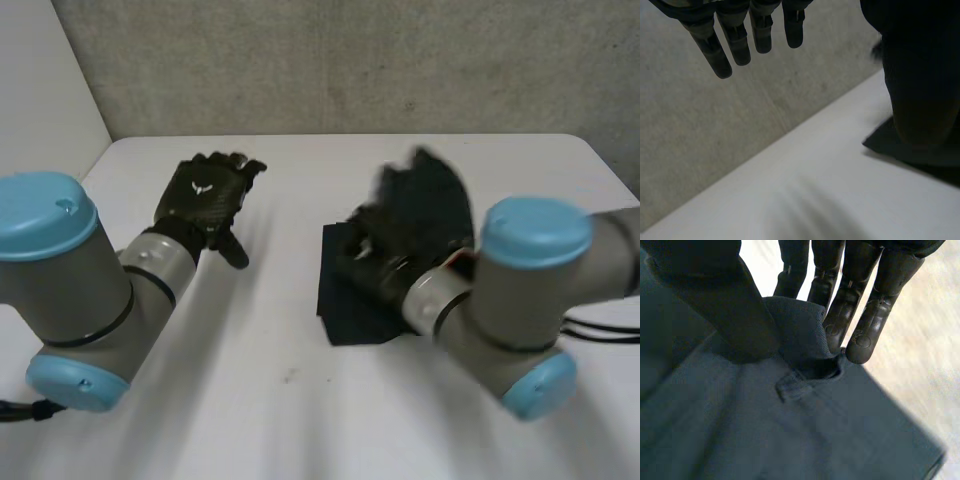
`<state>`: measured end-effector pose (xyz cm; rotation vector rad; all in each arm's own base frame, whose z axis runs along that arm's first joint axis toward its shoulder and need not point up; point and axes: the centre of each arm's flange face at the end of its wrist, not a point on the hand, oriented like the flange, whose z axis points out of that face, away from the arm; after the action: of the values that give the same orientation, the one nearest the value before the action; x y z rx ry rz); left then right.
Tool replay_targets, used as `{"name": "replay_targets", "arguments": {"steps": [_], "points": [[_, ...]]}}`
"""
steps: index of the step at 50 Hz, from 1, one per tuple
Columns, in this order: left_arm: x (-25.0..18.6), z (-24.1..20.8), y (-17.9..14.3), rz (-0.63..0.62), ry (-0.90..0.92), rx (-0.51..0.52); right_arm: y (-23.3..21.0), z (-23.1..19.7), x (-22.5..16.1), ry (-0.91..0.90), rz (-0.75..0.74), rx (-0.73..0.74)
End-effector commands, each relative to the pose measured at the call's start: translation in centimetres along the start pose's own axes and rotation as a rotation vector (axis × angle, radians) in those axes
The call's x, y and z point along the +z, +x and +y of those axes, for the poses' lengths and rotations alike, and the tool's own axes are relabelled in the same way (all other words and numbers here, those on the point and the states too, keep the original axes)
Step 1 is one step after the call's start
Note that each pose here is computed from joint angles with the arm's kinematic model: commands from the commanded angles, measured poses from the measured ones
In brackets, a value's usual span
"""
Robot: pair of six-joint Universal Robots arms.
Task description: Fold the shorts.
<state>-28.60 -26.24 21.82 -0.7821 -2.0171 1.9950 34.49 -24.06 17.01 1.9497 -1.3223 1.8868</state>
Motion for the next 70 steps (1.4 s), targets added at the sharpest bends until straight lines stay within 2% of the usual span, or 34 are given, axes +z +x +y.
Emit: {"name": "replay_targets", "arguments": {"steps": [1,6,7,9,10,13,14,17,21,26,31,35,41,46,51,54,59,60,63,64,67,70], "points": [[1.6,-3.3,0.2,0.002,0.111,-0.070,-3.5,-2.1,-0.8,0.120,-0.137,0.030],[3.4,-4.2,0.6,0.014,0.150,-0.103,-0.8,-2.3,-1.0,0.100,-0.060,0.151],[3.9,-4.4,1.4,0.031,0.159,-0.107,1.7,-1.5,-1.1,0.073,0.014,0.292],[4.3,-4.7,2.1,0.049,0.165,-0.107,4.1,-0.6,-1.4,0.058,0.084,0.434],[4.6,-4.5,3.0,0.069,0.156,-0.109,6.9,0.3,-1.9,0.059,0.163,0.599],[5.2,-3.9,4.2,0.098,0.125,-0.113,9.2,1.4,-2.1,0.081,0.215,0.831],[5.5,-3.6,5.1,0.121,0.102,-0.119,9.7,2.2,-1.9,0.085,0.230,0.953],[5.8,-3.0,6.7,0.161,0.060,-0.139,9.6,4.4,-1.1,0.043,0.234,1.065],[6.6,-0.7,8.7,0.203,-0.034,-0.175,8.3,6.8,-0.3,-0.084,0.188,1.080],[7.2,2.2,11.4,0.256,-0.141,-0.167,6.4,9.6,0.7,-0.230,0.125,1.068],[7.7,4.7,11.8,0.244,-0.233,-0.154,4.5,10.9,1.4,-0.297,0.055,1.082],[7.6,6.4,11.3,0.180,-0.312,-0.120,3.4,11.6,1.9,-0.319,0.026,1.073],[7.1,7.2,10.6,0.147,-0.376,-0.003,2.6,12.4,2.4,-0.341,0.009,0.984],[6.5,7.3,11.0,0.157,-0.396,0.023,2.1,12.6,2.4,-0.359,-0.014,0.943],[5.8,3.9,10.6,0.158,-0.341,0.011,3.6,11.2,1.9,-0.338,-0.011,0.912],[4.9,0.3,9.7,0.146,-0.275,-0.002,7.1,9.1,0.8,-0.273,0.062,0.887],[2.4,-6.3,7.1,0.098,-0.147,-0.026,13.0,6.0,-1.8,-0.181,0.248,0.905],[1.8,-7.5,6.5,0.084,-0.122,-0.032,14.9,5.3,-3.0,-0.162,0.328,0.927],[-0.5,-11.1,2.1,-0.019,-0.056,-0.074,18.2,3.5,-5.7,-0.118,0.494,0.962],[-1.8,-12.8,-0.8,-0.086,-0.016,-0.110,18.8,3.0,-6.6,-0.110,0.534,0.967],[-3.7,-14.5,-3.7,-0.157,0.031,-0.162,20.9,0.9,-10.0,-0.082,0.648,0.956],[-5.5,-15.1,-5.7,-0.183,0.052,-0.219,21.1,0.2,-11.5,-0.087,0.677,0.952]]}}
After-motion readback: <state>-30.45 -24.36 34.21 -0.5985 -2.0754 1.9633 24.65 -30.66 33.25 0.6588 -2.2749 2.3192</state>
